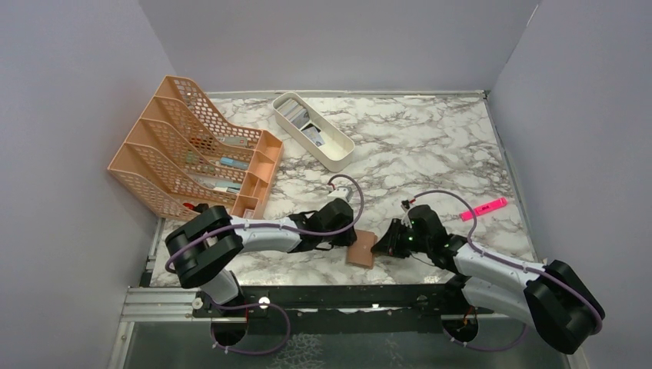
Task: Put the credit cards into the card holder
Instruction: Adjust the card holder at the center of the board.
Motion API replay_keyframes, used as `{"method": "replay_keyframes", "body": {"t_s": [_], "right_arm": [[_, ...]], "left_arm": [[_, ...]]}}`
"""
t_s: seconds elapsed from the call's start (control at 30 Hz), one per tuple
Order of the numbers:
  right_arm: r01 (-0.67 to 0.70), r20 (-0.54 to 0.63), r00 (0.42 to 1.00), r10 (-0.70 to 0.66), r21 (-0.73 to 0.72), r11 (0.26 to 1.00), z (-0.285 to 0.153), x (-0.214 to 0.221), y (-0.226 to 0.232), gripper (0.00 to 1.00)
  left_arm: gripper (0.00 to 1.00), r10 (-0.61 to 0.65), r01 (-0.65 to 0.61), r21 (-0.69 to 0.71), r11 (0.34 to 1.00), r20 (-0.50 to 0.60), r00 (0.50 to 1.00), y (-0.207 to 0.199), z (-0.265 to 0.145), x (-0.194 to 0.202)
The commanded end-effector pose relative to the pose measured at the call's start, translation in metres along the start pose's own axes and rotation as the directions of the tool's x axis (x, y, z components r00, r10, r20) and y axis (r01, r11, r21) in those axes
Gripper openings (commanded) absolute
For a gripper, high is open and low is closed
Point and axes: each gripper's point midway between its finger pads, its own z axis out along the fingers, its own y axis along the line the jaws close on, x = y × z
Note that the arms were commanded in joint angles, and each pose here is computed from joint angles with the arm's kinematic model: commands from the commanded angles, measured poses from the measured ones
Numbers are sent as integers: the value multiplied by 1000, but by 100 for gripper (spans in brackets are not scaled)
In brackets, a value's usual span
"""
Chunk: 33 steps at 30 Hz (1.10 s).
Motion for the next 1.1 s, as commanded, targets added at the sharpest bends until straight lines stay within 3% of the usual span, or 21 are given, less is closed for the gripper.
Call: {"method": "replay_keyframes", "body": {"t_s": [0.0, 0.3, 0.53, 0.7, 0.87, 1.07], "right_arm": [[-32, 24, 999, 31, 64, 997, 4, 0, -14, 18], [20, 44, 999, -24, 85, 996, -1, -11, -9, 19], [24, 34, 999, -27, 88, 996, -1, -10, -9, 19], [52, 41, 998, -56, 95, 994, -10, -18, 1, 21], [75, 105, 990, -91, 151, 986, -30, -37, 8, 32], [26, 142, 988, -65, 263, 964, -38, -42, -12, 41]], "left_arm": [[32, 82, -83, -14, 996, -43, 996, 8, -2, 3], [40, 61, -53, 121, 991, -64, 996, -8, -28, 13], [39, 57, -40, 215, 976, -74, 996, -20, -23, 21], [36, 64, -54, 89, 995, -119, 991, 7, -7, 34], [28, 77, -79, -9, 997, -178, 981, 29, 2, 48], [25, 97, -108, -49, 993, -185, 978, 33, 4, 50]]}}
